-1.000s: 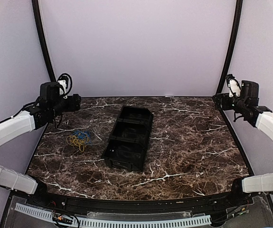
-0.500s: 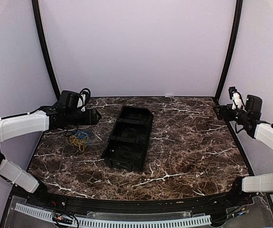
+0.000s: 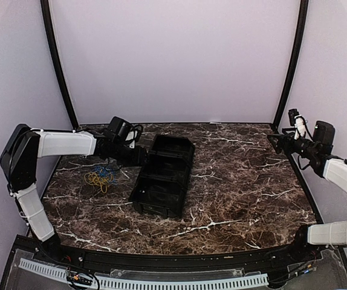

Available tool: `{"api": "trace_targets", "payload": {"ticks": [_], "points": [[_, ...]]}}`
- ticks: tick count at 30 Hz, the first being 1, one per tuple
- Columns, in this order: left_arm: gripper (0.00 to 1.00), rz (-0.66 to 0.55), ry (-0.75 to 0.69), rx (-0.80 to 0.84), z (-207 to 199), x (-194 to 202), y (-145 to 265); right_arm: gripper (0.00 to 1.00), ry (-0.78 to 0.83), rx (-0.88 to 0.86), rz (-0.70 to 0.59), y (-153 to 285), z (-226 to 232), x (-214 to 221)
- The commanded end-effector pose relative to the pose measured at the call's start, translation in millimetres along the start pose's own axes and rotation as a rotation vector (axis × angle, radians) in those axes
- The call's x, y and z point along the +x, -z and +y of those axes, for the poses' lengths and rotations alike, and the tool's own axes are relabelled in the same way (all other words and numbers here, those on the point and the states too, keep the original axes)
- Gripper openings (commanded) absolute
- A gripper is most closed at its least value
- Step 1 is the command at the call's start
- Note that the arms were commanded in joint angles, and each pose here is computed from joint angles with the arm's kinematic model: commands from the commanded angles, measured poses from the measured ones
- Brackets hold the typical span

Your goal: Untangle the cables

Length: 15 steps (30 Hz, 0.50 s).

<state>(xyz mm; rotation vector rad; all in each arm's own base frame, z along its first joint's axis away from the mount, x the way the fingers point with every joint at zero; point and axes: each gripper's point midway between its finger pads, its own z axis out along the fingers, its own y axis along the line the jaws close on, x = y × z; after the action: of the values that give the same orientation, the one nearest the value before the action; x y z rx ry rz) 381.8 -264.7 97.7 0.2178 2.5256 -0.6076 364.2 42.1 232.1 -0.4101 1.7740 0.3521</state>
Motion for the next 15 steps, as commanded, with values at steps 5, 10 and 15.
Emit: {"api": "trace_targets", "payload": {"ticks": [5, 10, 15], "points": [[0.47, 0.116, -0.035, -0.018, -8.3, -1.7, -20.0, 0.9, 0.055, -0.051, -0.045, 0.7, 6.9, -9.6], [0.35, 0.089, -0.129, 0.009, -21.5, -17.0, -26.1, 0.9, 0.058, -0.056, -0.043, -0.3, 7.0, -8.5], [0.27, 0.027, -0.233, 0.063, -37.0, -39.6, -33.9, 0.9, 0.048, -0.053, -0.032, -2.4, 5.3, -5.5]]}}
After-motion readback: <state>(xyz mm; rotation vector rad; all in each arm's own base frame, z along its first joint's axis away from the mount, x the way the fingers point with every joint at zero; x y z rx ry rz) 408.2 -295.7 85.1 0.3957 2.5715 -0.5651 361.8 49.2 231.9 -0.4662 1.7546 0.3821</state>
